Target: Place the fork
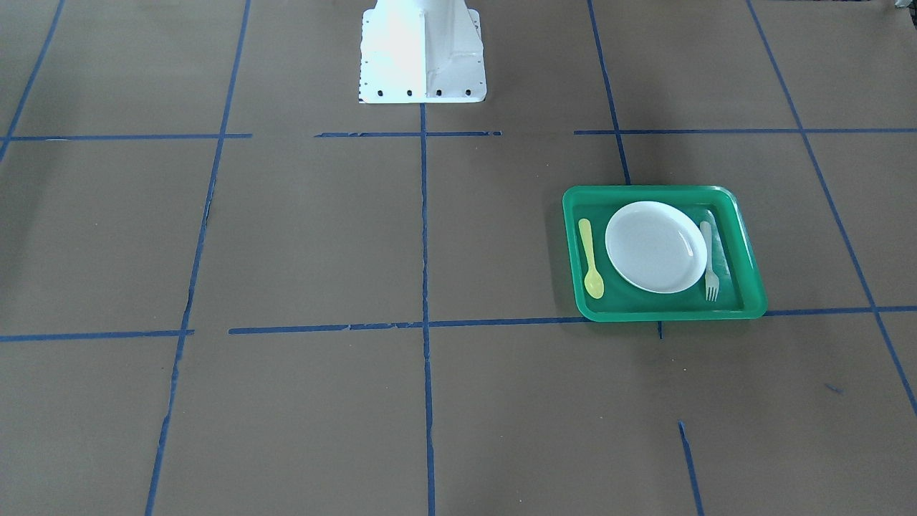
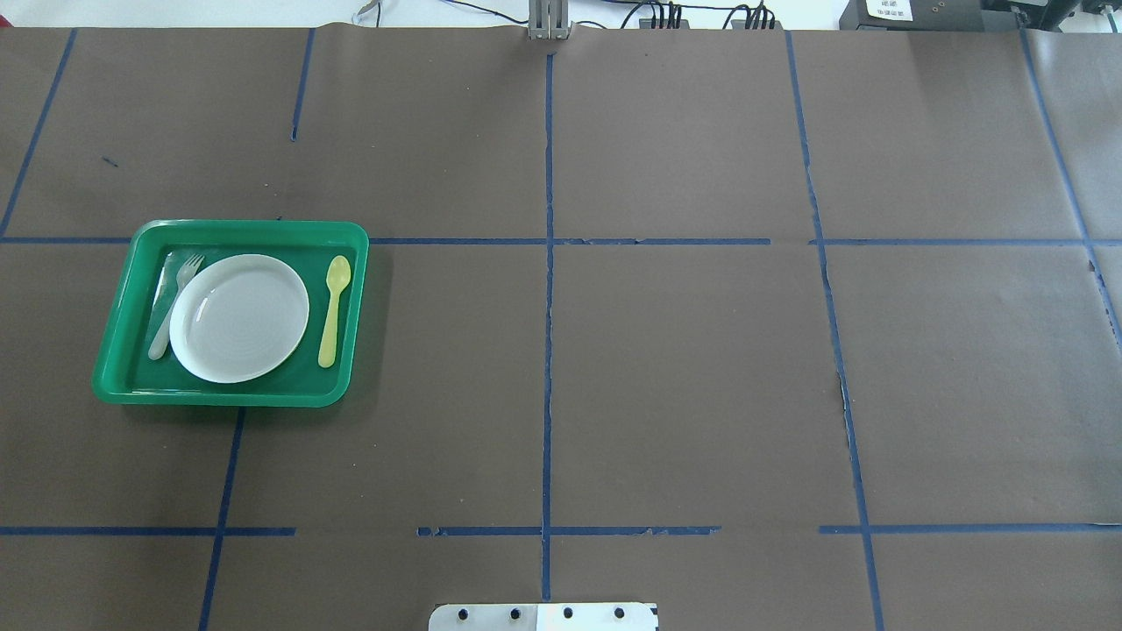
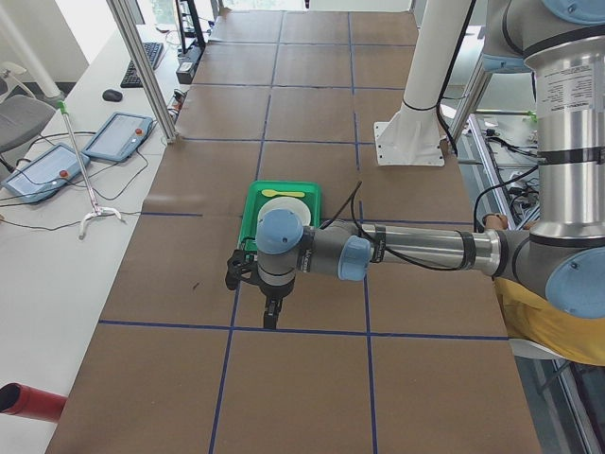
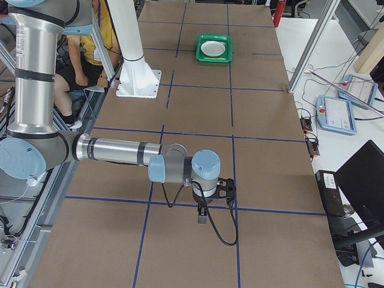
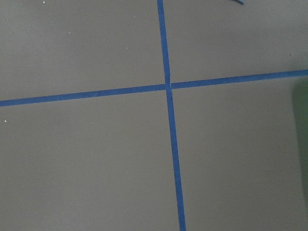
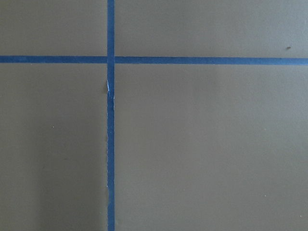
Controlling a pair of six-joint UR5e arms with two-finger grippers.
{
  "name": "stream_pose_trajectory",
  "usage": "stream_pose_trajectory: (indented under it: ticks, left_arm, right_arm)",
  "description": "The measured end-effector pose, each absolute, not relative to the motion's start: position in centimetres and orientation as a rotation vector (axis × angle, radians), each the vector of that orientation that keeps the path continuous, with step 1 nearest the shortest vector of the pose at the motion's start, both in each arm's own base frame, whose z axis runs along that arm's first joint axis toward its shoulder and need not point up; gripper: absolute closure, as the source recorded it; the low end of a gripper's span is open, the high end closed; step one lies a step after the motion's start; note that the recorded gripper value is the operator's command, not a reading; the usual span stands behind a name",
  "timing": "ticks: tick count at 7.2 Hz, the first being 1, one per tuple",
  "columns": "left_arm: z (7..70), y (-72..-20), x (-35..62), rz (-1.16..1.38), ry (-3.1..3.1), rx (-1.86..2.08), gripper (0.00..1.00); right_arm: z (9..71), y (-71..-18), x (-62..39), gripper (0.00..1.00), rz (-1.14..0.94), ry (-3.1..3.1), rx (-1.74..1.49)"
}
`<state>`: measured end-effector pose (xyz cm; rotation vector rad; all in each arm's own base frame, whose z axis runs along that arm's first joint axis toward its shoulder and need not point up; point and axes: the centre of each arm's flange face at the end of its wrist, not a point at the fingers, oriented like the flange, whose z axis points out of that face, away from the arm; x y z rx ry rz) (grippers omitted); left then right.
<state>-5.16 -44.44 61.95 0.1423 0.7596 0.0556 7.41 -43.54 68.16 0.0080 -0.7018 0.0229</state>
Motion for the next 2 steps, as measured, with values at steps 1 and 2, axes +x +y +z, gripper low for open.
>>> stream_pose_trajectory:
  ticks: [1, 2]
  left_arm:
    - [61.86, -44.44, -5.16, 0.056, 0.760, 0.144, 0.00]
    - [61.81, -44.45, -5.16, 0.057, 0.760, 0.145, 0.00]
  right_arm:
    - [68.16, -43.54, 7.41, 0.00, 0.023, -0.702, 0.008]
    - [68.15, -43.54, 7.41, 0.00, 0.023, -0.702, 0.008]
